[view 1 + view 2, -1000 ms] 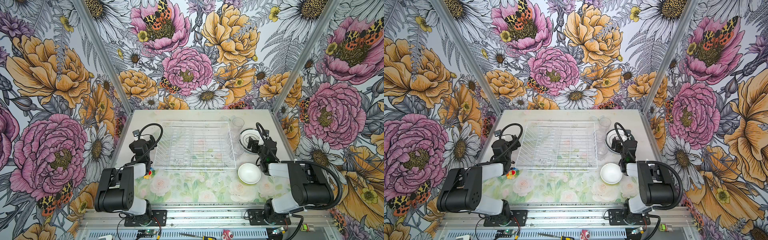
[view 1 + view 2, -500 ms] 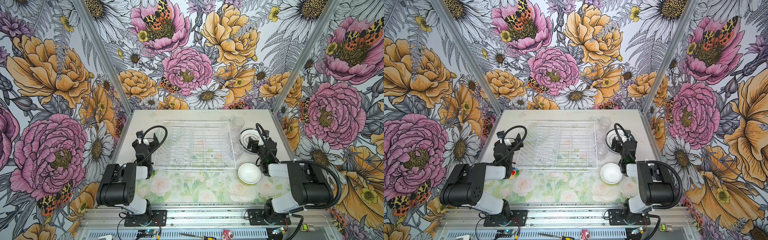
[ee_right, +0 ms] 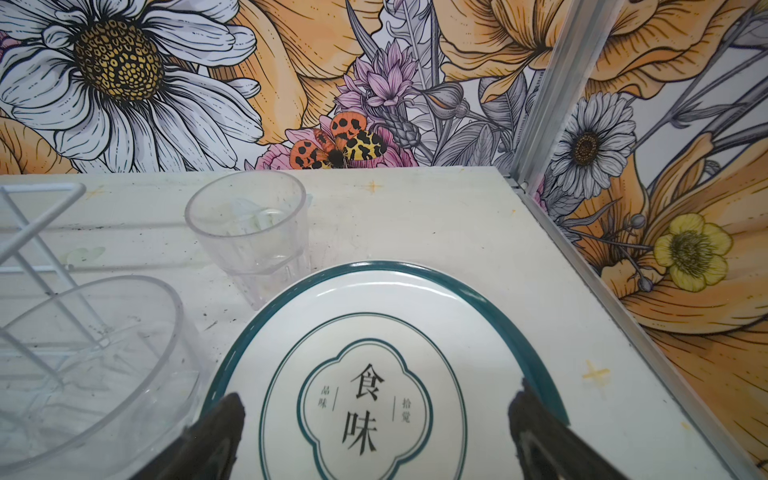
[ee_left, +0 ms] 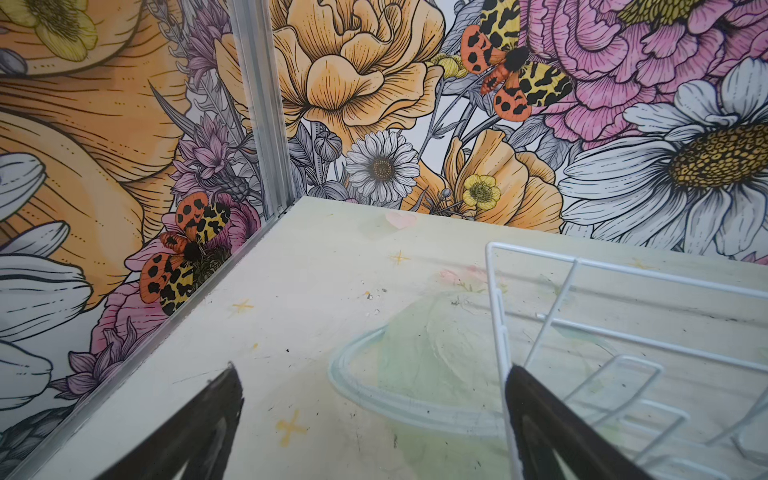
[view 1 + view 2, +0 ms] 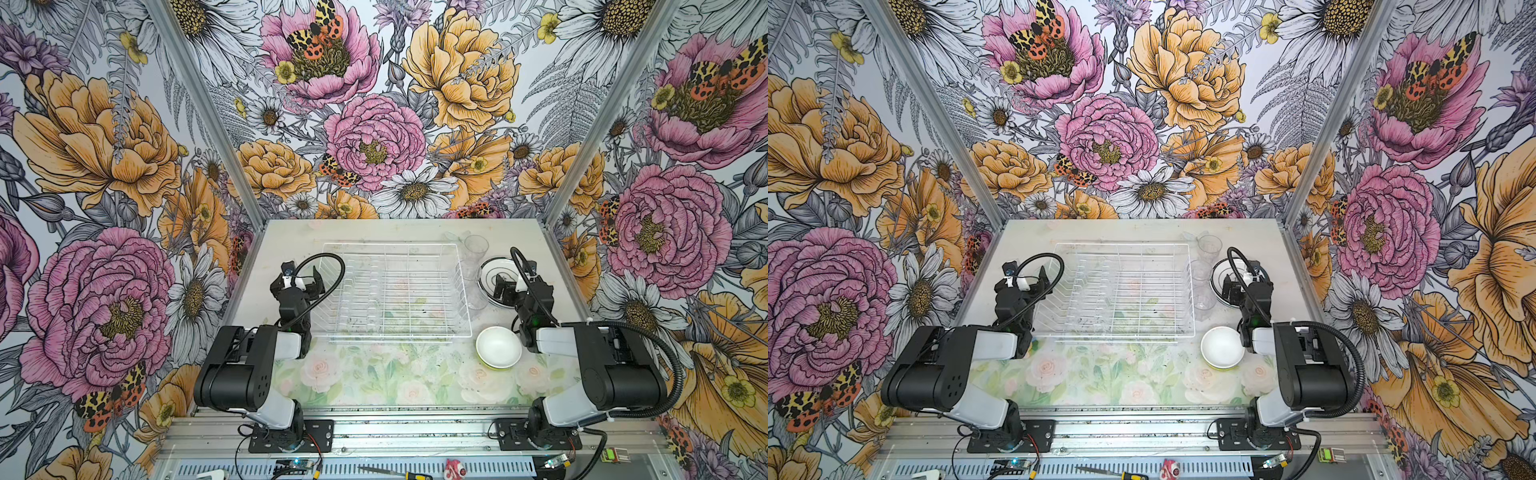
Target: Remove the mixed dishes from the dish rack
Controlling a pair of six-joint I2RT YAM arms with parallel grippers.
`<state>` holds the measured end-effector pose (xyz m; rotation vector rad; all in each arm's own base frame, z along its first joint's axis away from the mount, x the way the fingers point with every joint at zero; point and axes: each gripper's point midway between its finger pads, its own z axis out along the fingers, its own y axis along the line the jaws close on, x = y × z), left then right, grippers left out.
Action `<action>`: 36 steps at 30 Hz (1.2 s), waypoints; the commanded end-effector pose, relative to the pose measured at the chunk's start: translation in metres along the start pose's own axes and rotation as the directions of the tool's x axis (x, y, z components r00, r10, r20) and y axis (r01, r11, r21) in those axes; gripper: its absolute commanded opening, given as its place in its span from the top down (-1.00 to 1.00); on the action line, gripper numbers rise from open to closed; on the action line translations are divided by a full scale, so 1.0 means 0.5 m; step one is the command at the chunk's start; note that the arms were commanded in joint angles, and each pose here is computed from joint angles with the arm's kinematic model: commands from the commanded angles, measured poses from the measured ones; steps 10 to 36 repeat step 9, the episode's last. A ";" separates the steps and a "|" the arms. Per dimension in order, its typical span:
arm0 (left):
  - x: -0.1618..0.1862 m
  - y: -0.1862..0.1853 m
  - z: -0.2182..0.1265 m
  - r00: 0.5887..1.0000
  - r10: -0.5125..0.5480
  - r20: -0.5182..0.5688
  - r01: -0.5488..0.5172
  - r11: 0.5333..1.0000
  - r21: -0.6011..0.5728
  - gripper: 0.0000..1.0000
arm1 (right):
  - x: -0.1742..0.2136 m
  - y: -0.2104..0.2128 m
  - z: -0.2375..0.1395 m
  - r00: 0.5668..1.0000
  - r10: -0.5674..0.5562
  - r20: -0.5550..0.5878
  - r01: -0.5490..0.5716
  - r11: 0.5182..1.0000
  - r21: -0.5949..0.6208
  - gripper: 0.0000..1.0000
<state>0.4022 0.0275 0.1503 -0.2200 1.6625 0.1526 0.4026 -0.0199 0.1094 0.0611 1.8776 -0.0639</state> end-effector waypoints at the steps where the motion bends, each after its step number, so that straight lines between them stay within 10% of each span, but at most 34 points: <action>1: 0.036 0.010 -0.001 0.998 0.027 -0.053 -0.028 0.999 -0.017 -0.97 | -0.003 0.010 0.001 1.000 -0.014 0.021 0.014 1.000 -0.022 -0.99; 36: 0.035 0.009 -0.002 0.998 0.027 -0.051 -0.028 0.999 -0.015 -0.97 | -0.002 0.010 0.000 1.000 -0.015 0.020 0.015 1.000 -0.021 -0.99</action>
